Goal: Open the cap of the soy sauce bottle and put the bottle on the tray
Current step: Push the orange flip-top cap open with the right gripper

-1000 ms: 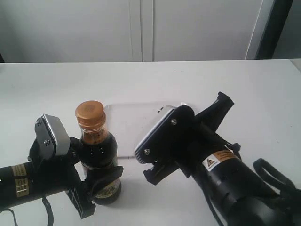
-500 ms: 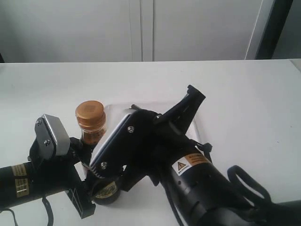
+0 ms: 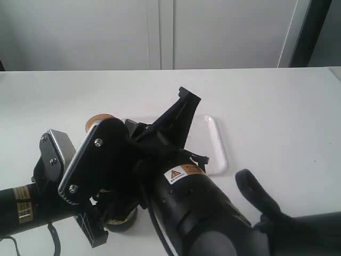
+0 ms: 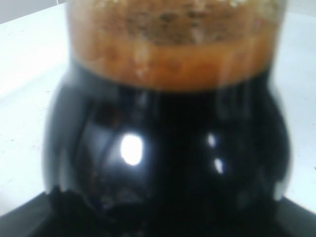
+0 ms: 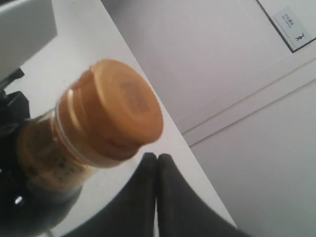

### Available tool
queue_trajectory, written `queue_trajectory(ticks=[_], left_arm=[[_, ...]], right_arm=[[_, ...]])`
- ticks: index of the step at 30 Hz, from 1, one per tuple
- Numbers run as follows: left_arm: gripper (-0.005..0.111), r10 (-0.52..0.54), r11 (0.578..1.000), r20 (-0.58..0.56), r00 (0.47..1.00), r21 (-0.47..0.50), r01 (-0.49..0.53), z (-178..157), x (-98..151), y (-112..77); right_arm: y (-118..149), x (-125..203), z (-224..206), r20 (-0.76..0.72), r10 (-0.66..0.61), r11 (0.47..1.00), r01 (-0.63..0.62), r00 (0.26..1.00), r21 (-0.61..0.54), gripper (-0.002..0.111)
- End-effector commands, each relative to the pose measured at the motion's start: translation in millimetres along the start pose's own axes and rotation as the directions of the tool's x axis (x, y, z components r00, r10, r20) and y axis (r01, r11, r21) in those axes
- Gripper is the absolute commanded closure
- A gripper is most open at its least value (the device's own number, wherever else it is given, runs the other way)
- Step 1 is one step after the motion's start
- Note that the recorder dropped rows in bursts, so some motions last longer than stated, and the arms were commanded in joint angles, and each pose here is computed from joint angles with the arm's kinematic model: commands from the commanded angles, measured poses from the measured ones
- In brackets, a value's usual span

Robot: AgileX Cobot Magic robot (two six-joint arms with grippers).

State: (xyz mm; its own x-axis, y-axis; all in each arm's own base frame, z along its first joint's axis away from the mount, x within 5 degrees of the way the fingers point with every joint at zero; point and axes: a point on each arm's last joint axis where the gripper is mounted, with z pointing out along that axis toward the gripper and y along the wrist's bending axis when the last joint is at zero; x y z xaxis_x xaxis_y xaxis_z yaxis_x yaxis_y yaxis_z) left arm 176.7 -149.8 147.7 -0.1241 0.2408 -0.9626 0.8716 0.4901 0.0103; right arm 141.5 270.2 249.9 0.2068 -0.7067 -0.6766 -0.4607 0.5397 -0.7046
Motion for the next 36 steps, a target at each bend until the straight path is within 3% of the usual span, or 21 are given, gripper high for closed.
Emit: queue_trajectory(ticks=[1,21,24,31,36], left_arm=[[0.107,0.008,1.000,0.001,1.000,0.025,-0.008,0,0,-3.2],[0.107,0.008,1.000,0.001,1.000,0.027,-0.008,0,0,-3.4],[0.107,0.008,1.000,0.001,1.000,0.027,-0.008,0,0,-3.4],[0.107,0.003,1.000,0.002,1.000,0.019,-0.003,0,-1,-2.7],[0.107,0.001,1.000,0.002,1.000,0.019,-0.001,0,-1,-2.7]], right_arm=[[-1,-11,2,0.013,0.019,1.000,-0.018,1.000,-0.025,0.108],[-2,-21,3,0.024,0.053,0.997,-0.052,0.998,-0.061,0.108],[-8,-39,2,0.070,0.049,0.998,-0.046,0.996,-0.047,0.108],[-52,-120,-17,0.222,0.116,0.993,-0.119,0.968,0.003,0.108],[-68,-129,-18,0.177,0.111,0.992,-0.119,0.978,0.036,0.108]])
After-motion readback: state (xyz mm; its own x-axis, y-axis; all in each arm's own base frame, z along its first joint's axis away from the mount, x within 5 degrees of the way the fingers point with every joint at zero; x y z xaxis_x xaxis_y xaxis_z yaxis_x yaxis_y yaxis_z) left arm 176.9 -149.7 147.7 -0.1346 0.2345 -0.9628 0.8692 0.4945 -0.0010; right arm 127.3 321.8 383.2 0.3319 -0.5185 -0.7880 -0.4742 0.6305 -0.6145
